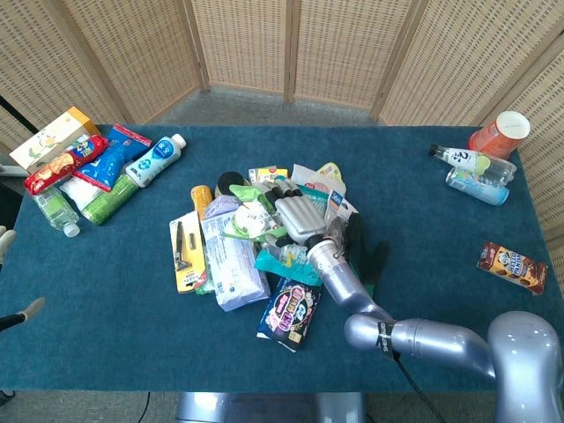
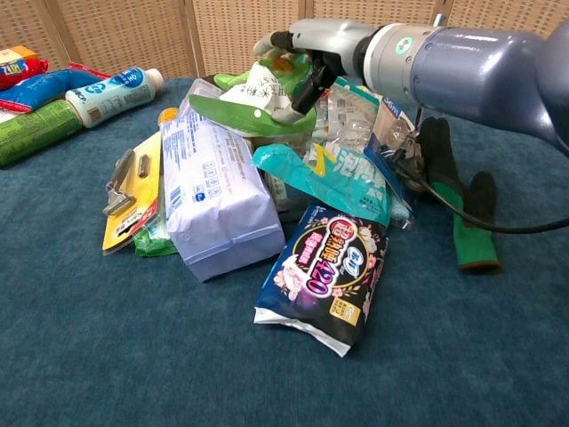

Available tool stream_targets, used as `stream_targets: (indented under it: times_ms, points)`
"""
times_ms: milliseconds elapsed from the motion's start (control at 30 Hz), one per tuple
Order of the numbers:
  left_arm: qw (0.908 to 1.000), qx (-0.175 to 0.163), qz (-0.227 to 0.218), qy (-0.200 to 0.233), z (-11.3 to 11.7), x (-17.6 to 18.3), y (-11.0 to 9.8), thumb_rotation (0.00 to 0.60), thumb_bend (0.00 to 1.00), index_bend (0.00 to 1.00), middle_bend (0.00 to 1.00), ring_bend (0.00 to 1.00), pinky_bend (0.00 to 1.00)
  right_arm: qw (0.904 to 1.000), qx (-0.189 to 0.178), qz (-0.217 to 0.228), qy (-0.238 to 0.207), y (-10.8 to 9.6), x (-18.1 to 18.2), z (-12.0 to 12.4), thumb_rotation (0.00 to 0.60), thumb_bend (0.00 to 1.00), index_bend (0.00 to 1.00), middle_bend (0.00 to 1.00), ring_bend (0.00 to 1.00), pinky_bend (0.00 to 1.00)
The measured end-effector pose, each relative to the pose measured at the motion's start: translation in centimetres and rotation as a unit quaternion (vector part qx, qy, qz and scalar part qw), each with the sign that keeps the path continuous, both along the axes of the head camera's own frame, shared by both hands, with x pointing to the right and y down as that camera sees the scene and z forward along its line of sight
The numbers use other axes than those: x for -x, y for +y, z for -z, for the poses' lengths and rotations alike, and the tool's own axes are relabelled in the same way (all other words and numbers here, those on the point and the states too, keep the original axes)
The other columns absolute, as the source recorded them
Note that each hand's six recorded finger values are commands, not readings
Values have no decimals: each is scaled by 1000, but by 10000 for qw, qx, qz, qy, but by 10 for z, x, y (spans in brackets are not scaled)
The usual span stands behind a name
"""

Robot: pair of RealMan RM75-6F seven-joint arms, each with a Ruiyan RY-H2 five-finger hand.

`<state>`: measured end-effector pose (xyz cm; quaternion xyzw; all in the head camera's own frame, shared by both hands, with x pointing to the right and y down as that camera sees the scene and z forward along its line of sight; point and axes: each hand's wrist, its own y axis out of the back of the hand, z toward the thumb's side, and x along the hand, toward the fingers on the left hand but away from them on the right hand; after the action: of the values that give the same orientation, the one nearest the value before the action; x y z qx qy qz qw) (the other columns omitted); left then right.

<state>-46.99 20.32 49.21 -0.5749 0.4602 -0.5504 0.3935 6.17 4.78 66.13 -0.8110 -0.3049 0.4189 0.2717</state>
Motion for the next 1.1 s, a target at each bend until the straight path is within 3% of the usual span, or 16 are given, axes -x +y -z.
stream_targets:
  times_ms: [167,233,300,400,500,767,1100]
  points:
    - [10000,24,-10,9,-1,0,0,600,0,73,0,0,0,9999,66,146,58,4,8,-9,600,0,1,0,0,0]
    - [10000,30,-12,7,-2,0,0,600,0,73,0,0,0,9999,47,152,20,4,11,-10,600,0,115,43,0,55]
    - [10000,21,-9,2,-2,0,0,600,0,72,0,0,0,9999,10,138,-94,5,14,-10,600,0,357,277,72,255]
    - [10000,3,-1,1,-1,0,0,600,0,73,0,0,0,9994,-77,54,-330,5,18,-7,600,0,606,618,355,583]
    - [10000,-7,-5,7,0,0,0,600,0,73,0,0,0,9981,-133,-91,-596,4,19,-5,600,10,653,705,447,718]
    - [10000,-13,-10,29,0,-1,1,600,0,73,0,0,0,9944,-446,-422,-859,-12,4,9,600,49,665,723,457,742]
    - [10000,-4,-20,93,0,-2,0,600,0,73,0,0,0,9879,-1036,-604,-984,-42,-7,63,600,62,674,730,461,742]
